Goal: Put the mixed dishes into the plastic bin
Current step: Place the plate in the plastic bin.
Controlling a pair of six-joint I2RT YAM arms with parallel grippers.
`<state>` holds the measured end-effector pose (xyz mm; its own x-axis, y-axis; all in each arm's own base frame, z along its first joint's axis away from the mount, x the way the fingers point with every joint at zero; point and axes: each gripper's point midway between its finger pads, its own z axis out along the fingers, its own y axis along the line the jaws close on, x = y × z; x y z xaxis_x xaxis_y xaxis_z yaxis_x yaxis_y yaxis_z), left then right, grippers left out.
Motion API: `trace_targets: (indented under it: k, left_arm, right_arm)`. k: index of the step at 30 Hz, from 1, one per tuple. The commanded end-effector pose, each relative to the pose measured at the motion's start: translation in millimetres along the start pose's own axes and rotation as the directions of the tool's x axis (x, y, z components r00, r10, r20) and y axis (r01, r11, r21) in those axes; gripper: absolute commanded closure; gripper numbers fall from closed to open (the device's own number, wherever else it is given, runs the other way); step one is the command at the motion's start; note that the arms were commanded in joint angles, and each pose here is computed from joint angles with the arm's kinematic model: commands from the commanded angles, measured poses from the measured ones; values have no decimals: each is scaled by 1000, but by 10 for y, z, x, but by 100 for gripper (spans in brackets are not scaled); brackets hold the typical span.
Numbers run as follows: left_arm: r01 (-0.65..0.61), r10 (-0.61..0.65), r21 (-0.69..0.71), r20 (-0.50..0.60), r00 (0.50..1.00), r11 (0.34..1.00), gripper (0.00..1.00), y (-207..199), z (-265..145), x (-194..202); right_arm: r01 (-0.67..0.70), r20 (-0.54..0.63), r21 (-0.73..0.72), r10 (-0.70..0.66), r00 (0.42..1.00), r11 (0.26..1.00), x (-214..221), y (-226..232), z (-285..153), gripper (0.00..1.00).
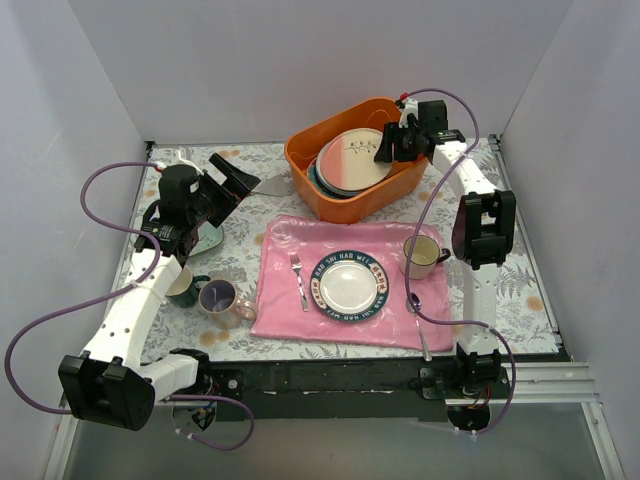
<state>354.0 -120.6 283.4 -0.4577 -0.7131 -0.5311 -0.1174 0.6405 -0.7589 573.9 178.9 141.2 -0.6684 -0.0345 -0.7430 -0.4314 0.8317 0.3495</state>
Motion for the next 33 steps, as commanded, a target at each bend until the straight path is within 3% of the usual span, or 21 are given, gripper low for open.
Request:
trace_targets:
  k: [1,11,18,22,33]
  left_arm:
    - [-25,26,-23,31,999,999,2,-22,-58,-125]
    - [-89,79,-178,-64,995,980,2,288,85,-75]
    - [-186,128,-349,-182,975,918,2,730,245,-28]
    - [-263,147,-514,-256,955,816,2,1185,335,7]
    - [-457,259,-684,-379,888,569,2,1770,515,-193]
  right_arm:
    - [135,75,24,-137,988,991,-326,138,-37,38]
    - [225,73,63,-229,971,972,-377,170,-85,29]
    - [306,100,74,-313,945,949,-542,220,-236,22]
    - [389,133,35,-390,911,921,-679,383,-402,18]
    - [602,259,-112,-561,786,791,-889,1039,-1093,15]
